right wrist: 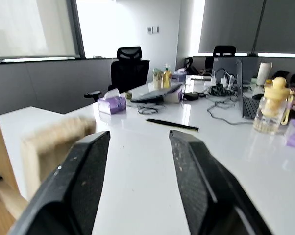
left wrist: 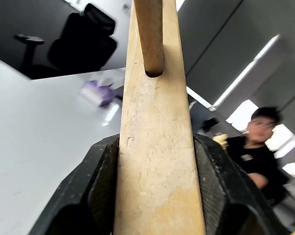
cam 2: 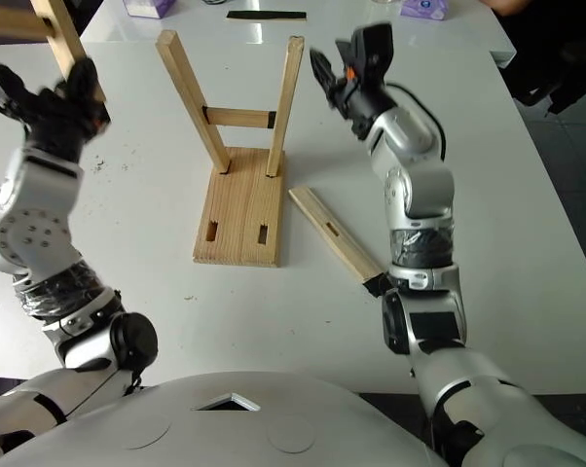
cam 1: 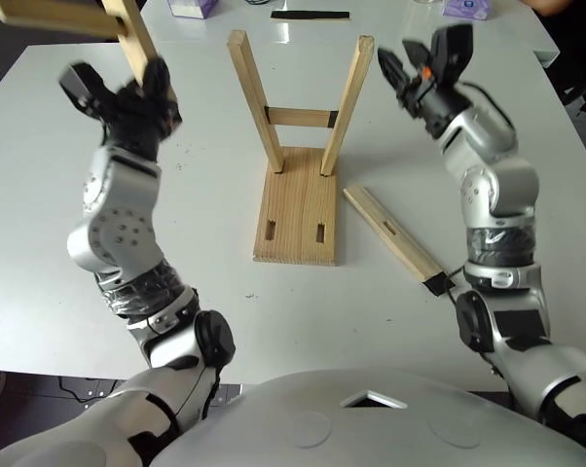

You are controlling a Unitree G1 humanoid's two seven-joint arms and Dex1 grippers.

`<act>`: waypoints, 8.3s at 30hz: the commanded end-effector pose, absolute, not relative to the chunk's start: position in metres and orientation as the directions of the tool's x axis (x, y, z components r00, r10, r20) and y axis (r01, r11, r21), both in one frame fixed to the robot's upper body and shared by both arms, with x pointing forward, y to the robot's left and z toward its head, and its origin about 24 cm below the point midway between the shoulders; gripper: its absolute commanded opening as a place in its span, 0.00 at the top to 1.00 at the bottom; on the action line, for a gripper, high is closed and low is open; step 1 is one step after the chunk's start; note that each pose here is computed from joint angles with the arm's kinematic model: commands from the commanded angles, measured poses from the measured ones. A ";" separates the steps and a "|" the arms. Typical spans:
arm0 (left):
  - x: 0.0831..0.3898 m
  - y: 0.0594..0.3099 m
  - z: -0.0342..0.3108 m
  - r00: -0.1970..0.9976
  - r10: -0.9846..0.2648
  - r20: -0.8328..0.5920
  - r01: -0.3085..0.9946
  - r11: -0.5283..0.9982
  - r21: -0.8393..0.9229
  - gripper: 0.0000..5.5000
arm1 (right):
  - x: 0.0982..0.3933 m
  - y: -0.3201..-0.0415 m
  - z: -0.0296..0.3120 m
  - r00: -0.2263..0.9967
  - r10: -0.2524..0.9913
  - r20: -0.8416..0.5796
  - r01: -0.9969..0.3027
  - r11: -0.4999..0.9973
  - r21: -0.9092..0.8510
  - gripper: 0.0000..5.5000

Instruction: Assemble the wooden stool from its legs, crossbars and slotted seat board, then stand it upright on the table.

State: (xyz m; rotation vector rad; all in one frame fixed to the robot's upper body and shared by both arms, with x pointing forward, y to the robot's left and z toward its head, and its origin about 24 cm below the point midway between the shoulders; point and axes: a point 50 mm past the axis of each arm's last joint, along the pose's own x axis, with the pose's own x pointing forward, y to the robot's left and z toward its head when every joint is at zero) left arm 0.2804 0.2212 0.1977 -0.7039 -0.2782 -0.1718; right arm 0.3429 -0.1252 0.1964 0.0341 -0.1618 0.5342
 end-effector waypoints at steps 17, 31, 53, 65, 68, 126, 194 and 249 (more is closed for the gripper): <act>0.215 0.166 0.197 0.335 -0.872 0.358 0.942 0.301 -0.148 0.64 | 0.295 -0.116 0.281 -0.067 0.971 0.227 -0.962 -0.124 0.245 0.36; 0.215 0.155 0.191 0.260 -0.908 0.328 0.964 0.226 -0.138 0.64 | 0.282 -0.096 0.270 -0.173 0.964 0.201 -0.940 -0.222 0.258 0.36; 0.219 0.160 0.185 0.315 -0.902 0.294 0.948 0.282 -0.150 0.64 | 0.288 -0.108 0.279 -0.133 0.963 0.235 -0.959 -0.185 0.215 0.62; 0.223 0.189 0.140 0.577 -0.809 0.112 0.800 0.532 -0.278 0.47 | 0.297 -0.125 0.260 0.071 0.975 0.209 -0.992 0.048 0.113 0.63; 0.226 0.226 0.127 0.770 -0.632 0.086 0.624 0.720 -0.303 0.47 | 0.291 -0.126 0.242 0.108 0.986 0.129 -0.994 0.104 0.037 0.63; 0.225 0.226 0.065 0.999 -0.003 0.050 0.028 0.869 -0.494 0.47 | 0.268 -0.121 0.101 0.078 0.936 -0.343 -0.990 0.113 0.084 0.63; 0.200 0.248 0.033 0.969 0.235 -0.080 -0.245 0.843 -0.479 0.47 | 0.180 -0.180 0.027 0.757 0.454 -0.470 -0.453 0.883 0.123 0.62; 0.215 0.134 0.270 0.135 -0.896 0.424 0.975 0.044 -0.216 0.36 | 0.246 -0.142 0.240 -0.155 0.987 0.030 -0.974 -0.158 0.160 0.63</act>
